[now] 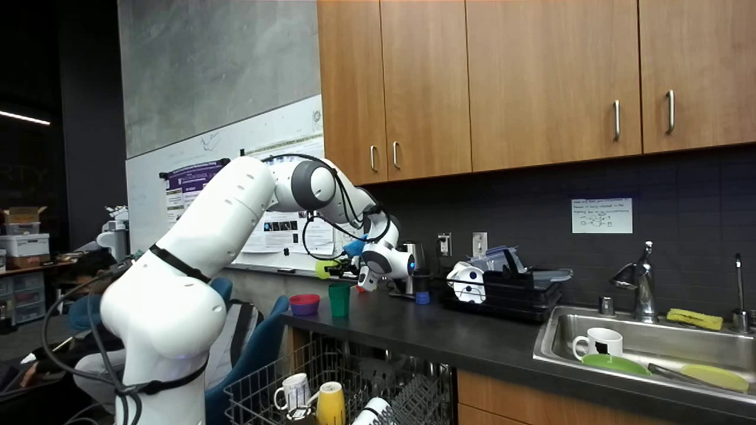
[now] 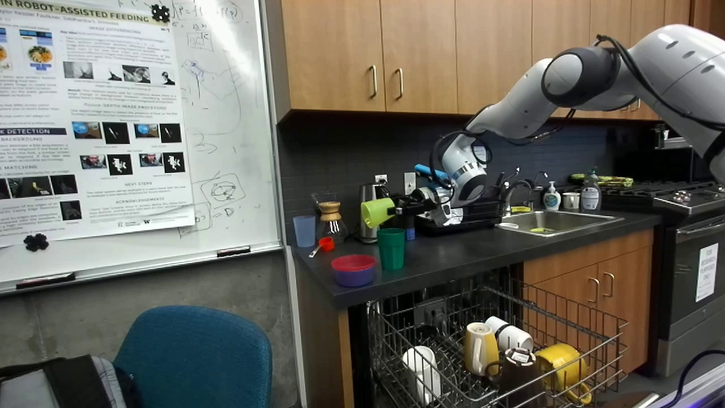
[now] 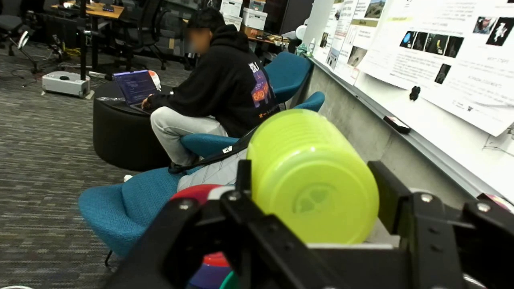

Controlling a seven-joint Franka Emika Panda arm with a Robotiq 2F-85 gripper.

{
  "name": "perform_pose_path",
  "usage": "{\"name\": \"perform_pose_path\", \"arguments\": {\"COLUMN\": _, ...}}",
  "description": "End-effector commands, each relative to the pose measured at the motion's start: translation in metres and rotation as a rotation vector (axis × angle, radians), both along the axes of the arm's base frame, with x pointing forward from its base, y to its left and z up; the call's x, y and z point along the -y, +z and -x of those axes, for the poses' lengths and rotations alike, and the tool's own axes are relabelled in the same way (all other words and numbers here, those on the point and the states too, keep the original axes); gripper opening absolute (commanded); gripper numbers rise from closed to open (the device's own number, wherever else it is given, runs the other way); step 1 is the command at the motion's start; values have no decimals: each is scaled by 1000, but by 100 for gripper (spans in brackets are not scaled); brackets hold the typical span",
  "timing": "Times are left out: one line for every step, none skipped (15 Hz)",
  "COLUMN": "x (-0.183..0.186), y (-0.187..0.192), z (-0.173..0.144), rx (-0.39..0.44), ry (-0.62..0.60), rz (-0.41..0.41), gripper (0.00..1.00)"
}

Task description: Put the yellow cup inside the green cup.

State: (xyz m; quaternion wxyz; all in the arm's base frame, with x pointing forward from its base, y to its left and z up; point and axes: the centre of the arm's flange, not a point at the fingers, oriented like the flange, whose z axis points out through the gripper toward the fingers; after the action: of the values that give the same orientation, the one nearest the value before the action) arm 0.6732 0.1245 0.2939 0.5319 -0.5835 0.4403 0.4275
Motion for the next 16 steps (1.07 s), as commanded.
{"name": "perform_pose_path", "arguments": {"x": 2, "y": 2, "z": -7, "rx": 2, "ry": -27, "rz": -6, "gripper": 45}}
{"name": "perform_pose_path", "arguments": {"x": 3, "y": 2, "z": -8, "rx": 1, "ry": -30, "rz": -5, "gripper": 45}}
{"name": "perform_pose_path", "arguments": {"x": 4, "y": 1, "z": -8, "rx": 0, "ry": -33, "rz": -4, "gripper": 45}}
{"name": "perform_pose_path", "arguments": {"x": 5, "y": 0, "z": -8, "rx": 0, "ry": -37, "rz": -2, "gripper": 45}}
{"name": "perform_pose_path", "arguments": {"x": 6, "y": -1, "z": -8, "rx": 0, "ry": -40, "rz": -1, "gripper": 45}}
{"name": "perform_pose_path", "arguments": {"x": 6, "y": -1, "z": -8, "rx": -1, "ry": -42, "rz": 0, "gripper": 45}}
{"name": "perform_pose_path", "arguments": {"x": 7, "y": -2, "z": -8, "rx": -4, "ry": -44, "rz": 1, "gripper": 45}}
{"name": "perform_pose_path", "arguments": {"x": 8, "y": -3, "z": -8, "rx": -5, "ry": -47, "rz": 0, "gripper": 45}}
{"name": "perform_pose_path", "arguments": {"x": 9, "y": -5, "z": -7, "rx": -7, "ry": -49, "rz": -1, "gripper": 45}}
{"name": "perform_pose_path", "arguments": {"x": 10, "y": -6, "z": -6, "rx": -9, "ry": -50, "rz": 0, "gripper": 45}}
{"name": "perform_pose_path", "arguments": {"x": 10, "y": -7, "z": -5, "rx": -11, "ry": -53, "rz": -1, "gripper": 45}}
{"name": "perform_pose_path", "arguments": {"x": 10, "y": -9, "z": -5, "rx": -13, "ry": -54, "rz": -2, "gripper": 45}}
{"name": "perform_pose_path", "arguments": {"x": 10, "y": -10, "z": -5, "rx": -13, "ry": -55, "rz": -3, "gripper": 45}}
{"name": "perform_pose_path", "arguments": {"x": 10, "y": -10, "z": -5, "rx": -14, "ry": -56, "rz": -5, "gripper": 45}}
{"name": "perform_pose_path", "arguments": {"x": 10, "y": -11, "z": -5, "rx": -15, "ry": -58, "rz": -8, "gripper": 45}}
{"name": "perform_pose_path", "arguments": {"x": 10, "y": -12, "z": -5, "rx": -16, "ry": -60, "rz": -12, "gripper": 45}}
